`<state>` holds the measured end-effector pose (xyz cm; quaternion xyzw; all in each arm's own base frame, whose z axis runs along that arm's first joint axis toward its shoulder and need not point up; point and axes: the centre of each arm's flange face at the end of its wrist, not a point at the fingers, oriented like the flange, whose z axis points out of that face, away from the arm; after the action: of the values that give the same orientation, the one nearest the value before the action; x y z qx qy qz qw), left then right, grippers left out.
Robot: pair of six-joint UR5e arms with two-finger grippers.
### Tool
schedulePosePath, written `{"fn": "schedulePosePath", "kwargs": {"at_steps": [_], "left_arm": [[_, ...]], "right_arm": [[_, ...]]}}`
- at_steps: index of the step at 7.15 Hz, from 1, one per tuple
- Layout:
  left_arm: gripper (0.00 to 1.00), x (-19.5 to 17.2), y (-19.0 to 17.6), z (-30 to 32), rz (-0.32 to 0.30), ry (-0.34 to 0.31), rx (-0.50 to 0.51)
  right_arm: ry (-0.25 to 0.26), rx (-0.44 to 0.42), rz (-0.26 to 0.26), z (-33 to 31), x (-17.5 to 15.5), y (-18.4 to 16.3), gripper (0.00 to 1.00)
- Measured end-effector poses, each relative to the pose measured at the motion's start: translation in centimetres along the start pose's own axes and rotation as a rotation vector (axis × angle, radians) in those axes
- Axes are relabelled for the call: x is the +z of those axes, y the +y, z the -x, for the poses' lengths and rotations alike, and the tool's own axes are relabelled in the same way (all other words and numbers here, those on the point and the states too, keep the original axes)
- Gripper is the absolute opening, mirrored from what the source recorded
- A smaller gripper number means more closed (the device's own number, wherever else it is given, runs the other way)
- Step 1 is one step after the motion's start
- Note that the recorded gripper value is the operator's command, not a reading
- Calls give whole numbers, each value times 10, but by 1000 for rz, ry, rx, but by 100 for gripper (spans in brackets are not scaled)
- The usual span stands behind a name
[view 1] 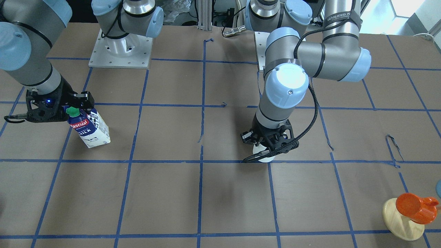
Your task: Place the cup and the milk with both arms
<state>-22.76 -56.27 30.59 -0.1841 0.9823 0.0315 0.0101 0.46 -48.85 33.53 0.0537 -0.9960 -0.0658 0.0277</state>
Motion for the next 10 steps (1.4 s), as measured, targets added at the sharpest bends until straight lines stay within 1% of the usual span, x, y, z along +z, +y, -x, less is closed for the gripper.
{"fn": "schedulePosePath", "kwargs": {"at_steps": [1,2,3,4,5,7,8,9,10], "left_arm": [[0,-1,0,-33,-4,16,-42],[0,1,-4,-65,-10,29,-60],[0,4,-14,-91,-19,38,-69],[0,7,-29,-114,-33,50,-71],[0,10,-39,-139,-48,63,-62],[0,20,-38,-184,-64,77,-36],[0,30,-34,-197,-56,68,-20],[0,38,-29,-202,-34,46,-6],[99,42,-26,-203,-14,29,2]], "right_arm": [[1,1,-6,0,-2,-1,30],[-8,2,-12,1,-2,-2,13],[-23,4,-19,2,-3,-3,7],[-32,5,-23,3,-4,-3,5],[-34,7,-29,3,-8,-3,6],[-22,10,-64,-1,-29,-10,6],[-16,11,-83,-4,-43,-14,6],[-13,12,-97,-5,-50,-18,6],[-18,12,-106,-6,-53,-23,6]]}}
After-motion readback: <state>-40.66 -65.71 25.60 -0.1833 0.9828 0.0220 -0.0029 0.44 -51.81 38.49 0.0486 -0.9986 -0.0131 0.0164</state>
